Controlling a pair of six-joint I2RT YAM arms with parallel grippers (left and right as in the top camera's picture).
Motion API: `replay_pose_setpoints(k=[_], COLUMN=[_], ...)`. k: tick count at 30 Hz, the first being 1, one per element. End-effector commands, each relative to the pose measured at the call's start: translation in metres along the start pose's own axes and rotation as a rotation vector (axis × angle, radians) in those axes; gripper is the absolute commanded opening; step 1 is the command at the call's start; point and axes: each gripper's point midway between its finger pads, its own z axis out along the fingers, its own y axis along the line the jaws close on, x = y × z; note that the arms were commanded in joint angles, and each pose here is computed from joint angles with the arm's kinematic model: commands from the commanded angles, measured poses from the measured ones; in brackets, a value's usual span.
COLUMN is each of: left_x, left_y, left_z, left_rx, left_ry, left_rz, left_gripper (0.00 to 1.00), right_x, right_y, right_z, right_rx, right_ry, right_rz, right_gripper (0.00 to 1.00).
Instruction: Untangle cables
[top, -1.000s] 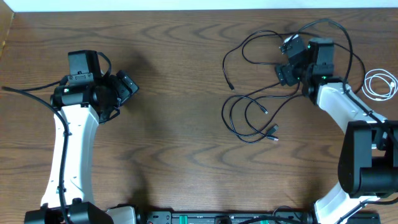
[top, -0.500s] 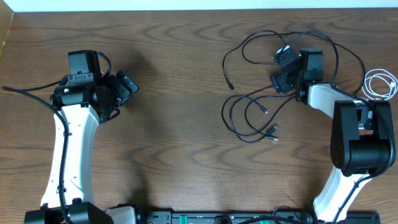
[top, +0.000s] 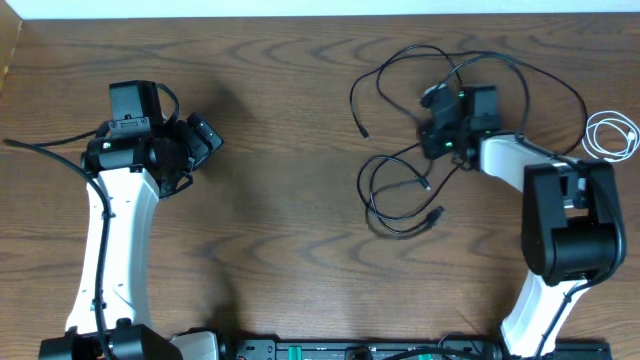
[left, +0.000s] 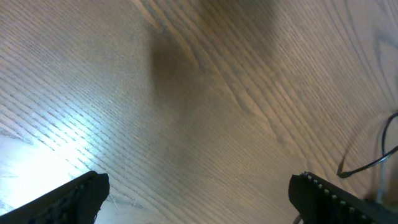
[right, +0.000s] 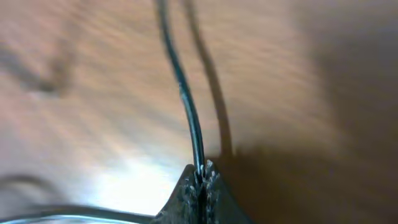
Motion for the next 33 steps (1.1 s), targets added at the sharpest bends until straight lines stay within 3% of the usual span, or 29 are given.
replay_pose_setpoints(k=[1,7,10,15,23,30,33], left_x=[-0.002,-0.002,-0.002,-0.002,-0.002,-0.002,-0.018], left_y=[0.001,0.001,0.002,0.001,0.001,0.002,0.003], left_z=[0.0,0.0,0.0,0.0,0.0,0.0,-0.001], left_rx=[-0.007,-0.007,-0.008,-0.007,-0.007,-0.01,-0.026], left_ry=[-0.003,-0.003,-0.002,-0.002,-0.003,-0.006,-0.081], left_rz=[-0.012,-0.012,-0.012,-0.012,-0.012,-0.012,-0.021], left_gripper=[0.98,0.98,0.98,0.98,0.98,0.98,0.98], right_x=[0.022,0.054,0.056,0.027,-0.036,-0.041,-0.037], right_y=[0.064,0.137,0.155,0.146,0.182,0.204,0.206], right_z=[0.014,0.024,0.023,0.001,-0.078,-0.103,-0.102], right_rx=[-0.204,-0.284,-0.24,-0.116,-0.204,-0.247,-0.251], right_ry=[0.098,0.251,0.271,0.194,0.0,-0.014,0.009], right_rz=[0.169,0.106,0.061,0.061,0.018,0.078,0.132], right_gripper=[0.01,0.01,0.01,0.01,0.01,0.01,0.01])
